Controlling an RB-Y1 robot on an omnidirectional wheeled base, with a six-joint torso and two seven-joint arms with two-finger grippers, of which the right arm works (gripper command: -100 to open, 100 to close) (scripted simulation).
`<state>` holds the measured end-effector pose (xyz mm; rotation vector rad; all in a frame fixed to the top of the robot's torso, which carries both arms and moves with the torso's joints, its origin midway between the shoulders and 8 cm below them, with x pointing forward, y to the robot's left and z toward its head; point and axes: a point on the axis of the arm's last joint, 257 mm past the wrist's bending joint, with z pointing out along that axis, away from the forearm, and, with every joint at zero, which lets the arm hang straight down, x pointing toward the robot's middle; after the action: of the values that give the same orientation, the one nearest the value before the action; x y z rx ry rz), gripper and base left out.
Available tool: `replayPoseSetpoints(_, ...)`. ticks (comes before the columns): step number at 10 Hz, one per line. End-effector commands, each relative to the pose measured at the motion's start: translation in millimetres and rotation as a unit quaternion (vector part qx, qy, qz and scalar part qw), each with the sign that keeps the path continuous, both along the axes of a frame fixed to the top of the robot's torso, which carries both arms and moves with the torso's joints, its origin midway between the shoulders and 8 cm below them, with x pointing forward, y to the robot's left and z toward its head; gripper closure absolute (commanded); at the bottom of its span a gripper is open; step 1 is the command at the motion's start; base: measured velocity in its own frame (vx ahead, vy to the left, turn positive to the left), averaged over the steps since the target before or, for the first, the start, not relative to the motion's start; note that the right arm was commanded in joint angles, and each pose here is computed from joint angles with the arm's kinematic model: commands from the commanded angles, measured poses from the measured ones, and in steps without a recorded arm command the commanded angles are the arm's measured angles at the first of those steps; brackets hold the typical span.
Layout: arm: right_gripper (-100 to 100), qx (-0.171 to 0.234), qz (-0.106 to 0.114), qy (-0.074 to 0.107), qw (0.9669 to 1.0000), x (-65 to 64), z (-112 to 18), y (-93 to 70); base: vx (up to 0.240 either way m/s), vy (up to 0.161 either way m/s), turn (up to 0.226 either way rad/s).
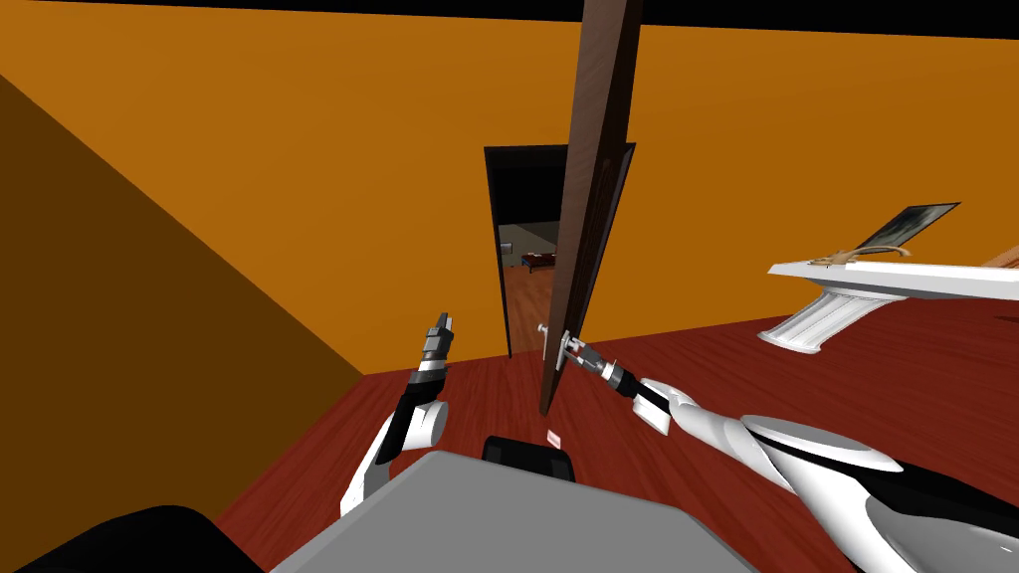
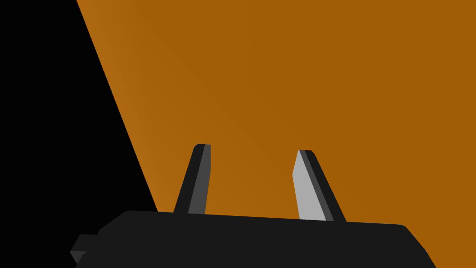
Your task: Pull the door open
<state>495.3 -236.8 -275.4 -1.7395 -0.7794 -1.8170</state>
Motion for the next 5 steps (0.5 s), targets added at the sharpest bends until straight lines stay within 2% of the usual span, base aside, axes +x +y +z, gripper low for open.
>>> replayPoseSetpoints(1,100,0.002,0.018,0.024,0.9996,-23.8,-22.9,17.6,0.008,0.008,-0.003)
replayPoseSetpoints(2,100,0.013,0.026,0.025,0.9993,-27.1,-20.0,27.4,0.025,-0.005,-0.030)
replayPoseSetpoints(5,100,0.013,0.026,0.025,0.9993,-27.1,-20.0,27.4,0.000,-0.008,0.003)
